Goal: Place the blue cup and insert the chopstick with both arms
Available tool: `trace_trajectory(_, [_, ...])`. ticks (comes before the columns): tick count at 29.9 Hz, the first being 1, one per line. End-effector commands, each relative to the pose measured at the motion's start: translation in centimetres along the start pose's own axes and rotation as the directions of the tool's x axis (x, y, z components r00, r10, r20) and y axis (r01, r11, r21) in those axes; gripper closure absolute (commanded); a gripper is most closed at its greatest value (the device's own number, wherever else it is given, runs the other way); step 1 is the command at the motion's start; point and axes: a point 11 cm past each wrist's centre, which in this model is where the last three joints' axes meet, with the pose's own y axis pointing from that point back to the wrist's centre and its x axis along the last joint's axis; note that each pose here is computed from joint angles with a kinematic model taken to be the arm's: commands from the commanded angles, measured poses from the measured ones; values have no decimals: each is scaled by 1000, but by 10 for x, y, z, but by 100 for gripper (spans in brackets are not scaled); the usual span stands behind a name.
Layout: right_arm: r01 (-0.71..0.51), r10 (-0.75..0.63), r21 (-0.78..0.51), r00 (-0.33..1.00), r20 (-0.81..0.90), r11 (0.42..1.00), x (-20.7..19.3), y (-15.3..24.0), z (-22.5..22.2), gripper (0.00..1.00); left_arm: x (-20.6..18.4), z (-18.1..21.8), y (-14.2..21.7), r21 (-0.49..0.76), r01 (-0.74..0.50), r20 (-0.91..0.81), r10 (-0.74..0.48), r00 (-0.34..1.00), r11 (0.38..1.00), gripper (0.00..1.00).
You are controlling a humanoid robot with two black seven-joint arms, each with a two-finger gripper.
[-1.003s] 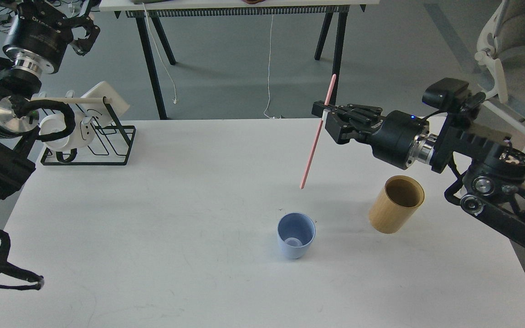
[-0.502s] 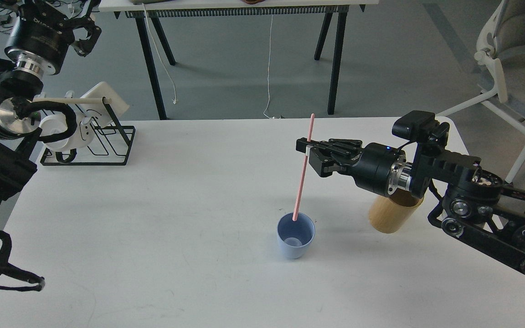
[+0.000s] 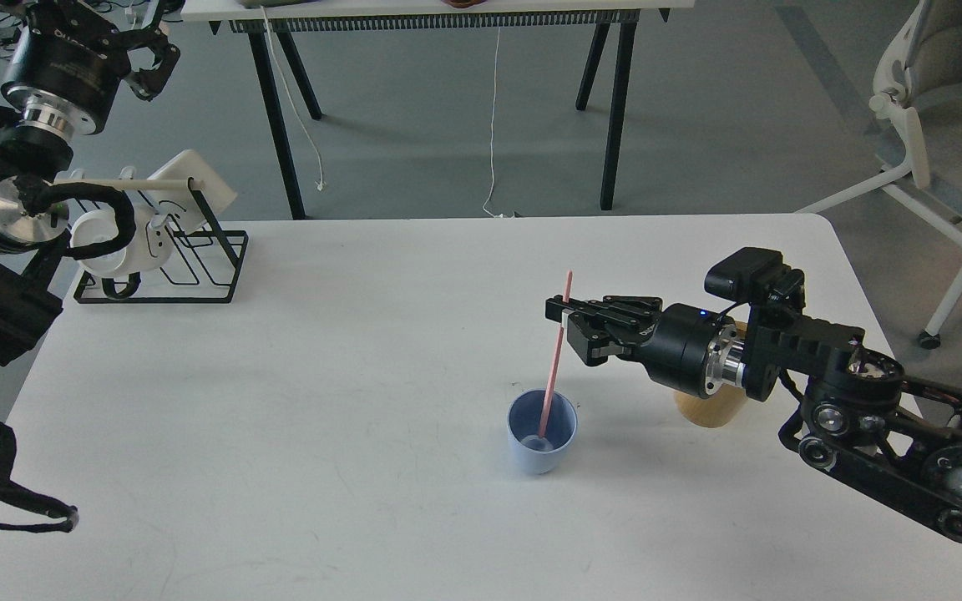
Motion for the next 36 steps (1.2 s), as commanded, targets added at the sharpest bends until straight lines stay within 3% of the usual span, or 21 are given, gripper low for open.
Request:
trace_trajectory(1, [-10,10,3,1000,5,1000,3,0,-1,60,0,0,0,0,0,-1,0,1000,1000,0])
trace_trajectory(5, [-30,30,11,1000,9,999,9,0,-3,52,1,1,0,-1,-1,2,1,1000,1000,0])
trace_trajectory(9, [-131,131,5,991,0,991,45,5,0,40,3,4,1,-4,-4,8,4,1000,1000,0])
trace_trajectory(12, [-250,250,-10,968,22,968,87,14,7,8,3,5,1,-5,-5,9,5,1000,1000,0])
trace_trajectory(13, [-295,295,-16,954,61,955,101,19,9,5,3,5,1,-3,-5,9,5,1000,1000,0])
trace_trajectory(20, [-485,465,-74,769,439,871,167,35,33,3,-1,0,-1,1,3,0,-3,1000,1000,0])
trace_trajectory(28, [-619,603,-293,376,704,729,215,73,114,1,-1,-5,-1,-8,-7,-21,7,1000,1000,0])
trace_trajectory(36, [-640,528,-414,-16,849,647,213,89,163,1,-11,-19,-5,2,8,-52,-8,999,1000,0])
